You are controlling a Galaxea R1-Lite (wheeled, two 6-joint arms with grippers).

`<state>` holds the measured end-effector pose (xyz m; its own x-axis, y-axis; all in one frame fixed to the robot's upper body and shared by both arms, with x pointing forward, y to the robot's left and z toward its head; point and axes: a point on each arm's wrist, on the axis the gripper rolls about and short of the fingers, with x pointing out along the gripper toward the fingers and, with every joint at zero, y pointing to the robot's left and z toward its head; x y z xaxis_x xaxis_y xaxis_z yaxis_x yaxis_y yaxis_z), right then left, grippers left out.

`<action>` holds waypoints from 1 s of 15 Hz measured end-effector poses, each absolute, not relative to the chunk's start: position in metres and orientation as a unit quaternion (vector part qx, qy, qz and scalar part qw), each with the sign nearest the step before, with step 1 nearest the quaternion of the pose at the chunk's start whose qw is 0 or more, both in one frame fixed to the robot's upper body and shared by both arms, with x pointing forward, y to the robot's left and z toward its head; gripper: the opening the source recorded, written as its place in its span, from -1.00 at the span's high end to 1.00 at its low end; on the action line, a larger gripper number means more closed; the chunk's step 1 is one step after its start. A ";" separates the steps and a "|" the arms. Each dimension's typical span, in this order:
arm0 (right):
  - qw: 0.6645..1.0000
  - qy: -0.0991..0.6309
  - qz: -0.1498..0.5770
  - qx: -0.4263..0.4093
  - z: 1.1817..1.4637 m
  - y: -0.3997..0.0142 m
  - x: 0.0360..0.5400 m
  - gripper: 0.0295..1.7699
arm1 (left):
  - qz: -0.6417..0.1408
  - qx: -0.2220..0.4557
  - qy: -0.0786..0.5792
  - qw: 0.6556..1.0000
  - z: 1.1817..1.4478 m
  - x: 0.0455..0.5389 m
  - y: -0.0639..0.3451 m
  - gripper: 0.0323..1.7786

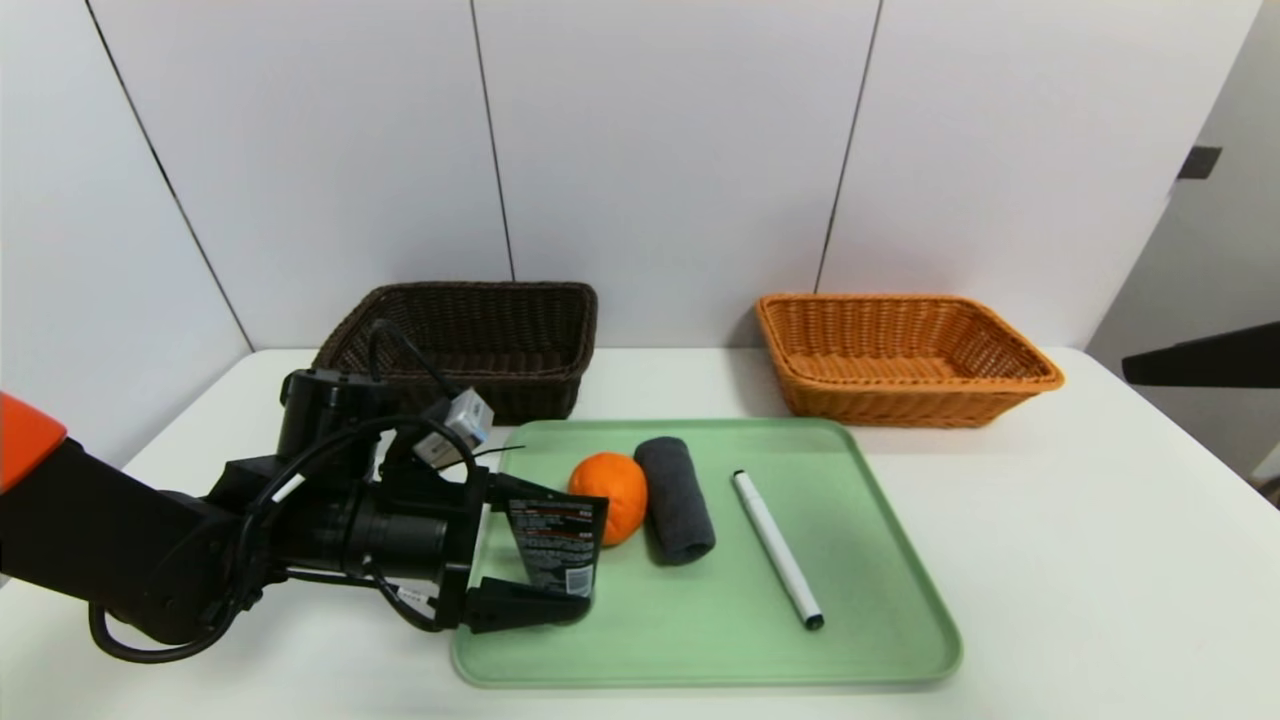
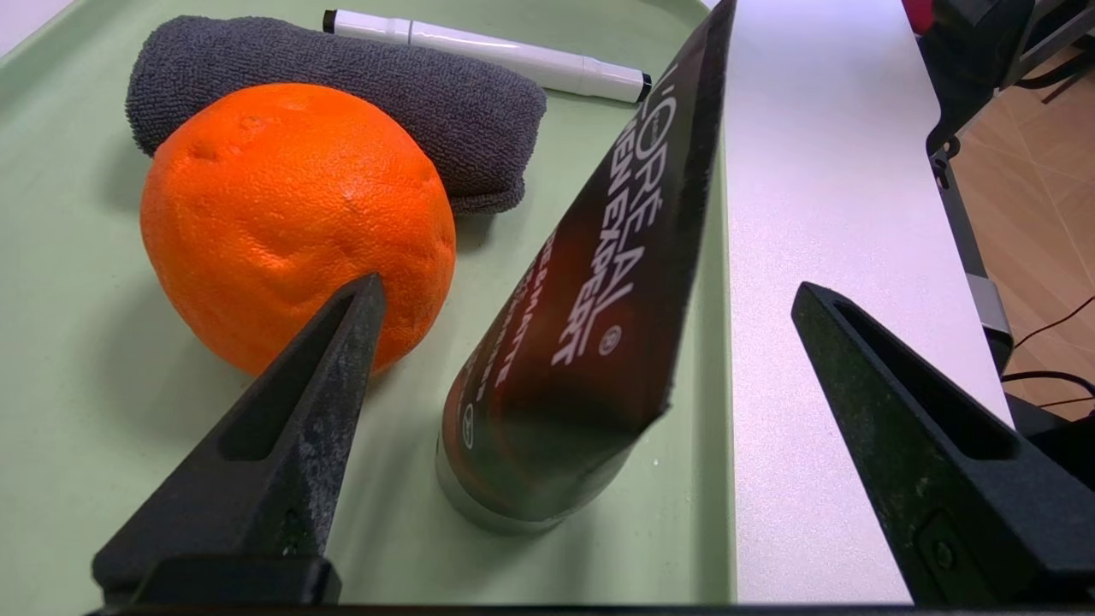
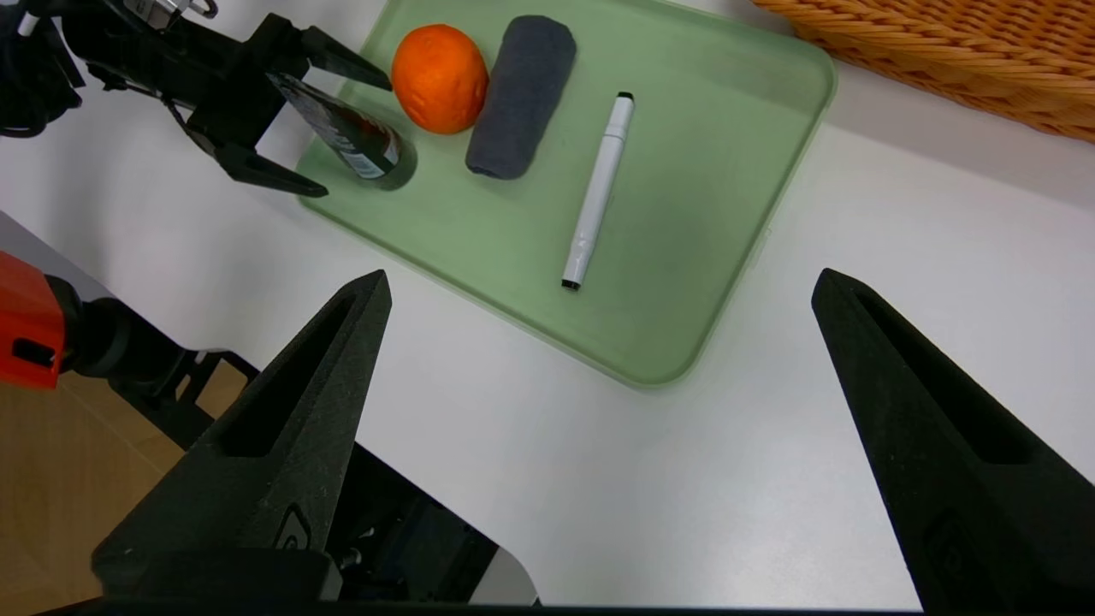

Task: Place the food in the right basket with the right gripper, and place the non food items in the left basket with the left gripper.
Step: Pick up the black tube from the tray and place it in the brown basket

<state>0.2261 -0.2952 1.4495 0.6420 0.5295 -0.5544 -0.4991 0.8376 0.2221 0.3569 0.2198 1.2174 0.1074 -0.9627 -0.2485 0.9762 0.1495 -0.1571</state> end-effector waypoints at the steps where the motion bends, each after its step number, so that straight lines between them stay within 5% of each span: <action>1: 0.906 0.314 0.284 0.024 1.449 -0.295 0.226 -0.92 | -0.653 0.023 0.146 0.743 1.217 0.357 0.219 -0.90; 15: 0.905 0.316 0.284 0.025 1.446 -0.296 0.221 -0.92 | -0.662 0.028 0.138 0.736 1.223 0.342 0.219 -0.90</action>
<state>0.2212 -0.2964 1.4465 0.6382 0.5304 -0.5580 -0.4983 0.8371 0.2259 0.3422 0.2187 1.2233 0.0857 -0.9669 -0.2402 0.9822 0.1225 -0.1426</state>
